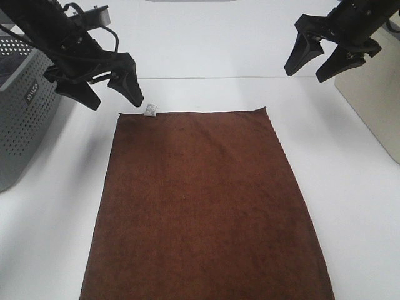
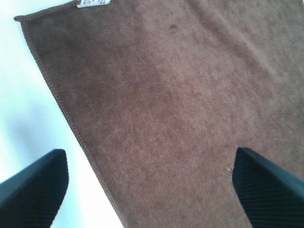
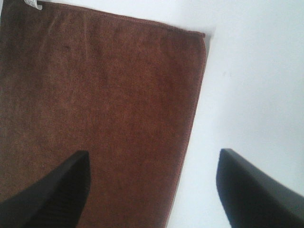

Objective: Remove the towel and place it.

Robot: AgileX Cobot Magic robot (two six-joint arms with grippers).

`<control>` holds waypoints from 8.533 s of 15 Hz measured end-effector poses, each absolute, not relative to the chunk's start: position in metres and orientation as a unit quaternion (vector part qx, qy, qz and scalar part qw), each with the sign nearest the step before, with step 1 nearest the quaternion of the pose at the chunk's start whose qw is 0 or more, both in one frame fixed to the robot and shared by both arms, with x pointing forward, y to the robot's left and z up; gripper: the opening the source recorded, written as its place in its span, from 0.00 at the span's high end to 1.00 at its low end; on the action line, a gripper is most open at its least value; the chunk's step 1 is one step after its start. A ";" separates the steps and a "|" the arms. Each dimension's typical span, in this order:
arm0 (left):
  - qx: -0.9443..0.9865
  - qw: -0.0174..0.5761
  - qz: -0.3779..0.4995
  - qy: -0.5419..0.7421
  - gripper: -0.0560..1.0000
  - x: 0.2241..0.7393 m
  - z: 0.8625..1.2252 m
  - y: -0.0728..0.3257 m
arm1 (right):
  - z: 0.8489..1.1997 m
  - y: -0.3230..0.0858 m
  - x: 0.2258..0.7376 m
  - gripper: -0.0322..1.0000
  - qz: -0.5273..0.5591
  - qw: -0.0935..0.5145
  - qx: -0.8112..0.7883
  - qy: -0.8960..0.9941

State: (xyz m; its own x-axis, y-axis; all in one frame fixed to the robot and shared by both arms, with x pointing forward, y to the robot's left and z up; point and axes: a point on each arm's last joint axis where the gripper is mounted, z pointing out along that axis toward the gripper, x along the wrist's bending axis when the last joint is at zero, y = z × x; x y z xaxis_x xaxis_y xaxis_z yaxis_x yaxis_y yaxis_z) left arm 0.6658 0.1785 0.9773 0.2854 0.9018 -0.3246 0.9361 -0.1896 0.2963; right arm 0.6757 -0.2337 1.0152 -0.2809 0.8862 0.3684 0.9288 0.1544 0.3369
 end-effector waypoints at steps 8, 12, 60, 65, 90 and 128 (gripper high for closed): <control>0.753 0.196 -0.030 0.628 0.09 0.723 0.922 0.199 | 0.947 -0.225 0.735 0.27 -0.241 0.093 -0.575 -0.776; 0.751 0.186 -0.032 0.632 0.09 0.733 0.896 0.210 | 0.916 -0.239 0.762 0.27 -0.250 0.082 -0.593 -0.761; 0.782 0.208 0.012 0.587 0.95 0.736 0.878 0.157 | 0.868 -0.131 0.752 0.95 -0.155 0.018 -0.585 -0.796; 0.781 0.264 0.083 0.559 0.95 0.755 0.898 0.156 | 0.890 -0.133 0.777 0.95 -0.200 -0.088 -0.563 -0.797; 0.735 0.368 0.256 0.509 0.95 0.794 0.889 0.154 | 0.891 -0.128 0.810 0.95 -0.327 -0.226 -0.524 -0.753; 0.690 0.405 0.311 0.513 0.44 0.803 0.861 0.151 | 0.838 -0.168 0.833 0.36 -0.364 -0.297 -0.529 -0.706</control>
State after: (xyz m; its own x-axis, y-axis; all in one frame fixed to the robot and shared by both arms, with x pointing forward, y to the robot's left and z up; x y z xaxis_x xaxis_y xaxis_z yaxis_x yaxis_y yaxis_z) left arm 0.8031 0.1514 0.8609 0.2811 0.9596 0.0138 0.4555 -0.1460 0.8782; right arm 0.8328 -0.1683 0.8381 -0.2626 0.9643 -0.0345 0.5310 0.1742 0.8293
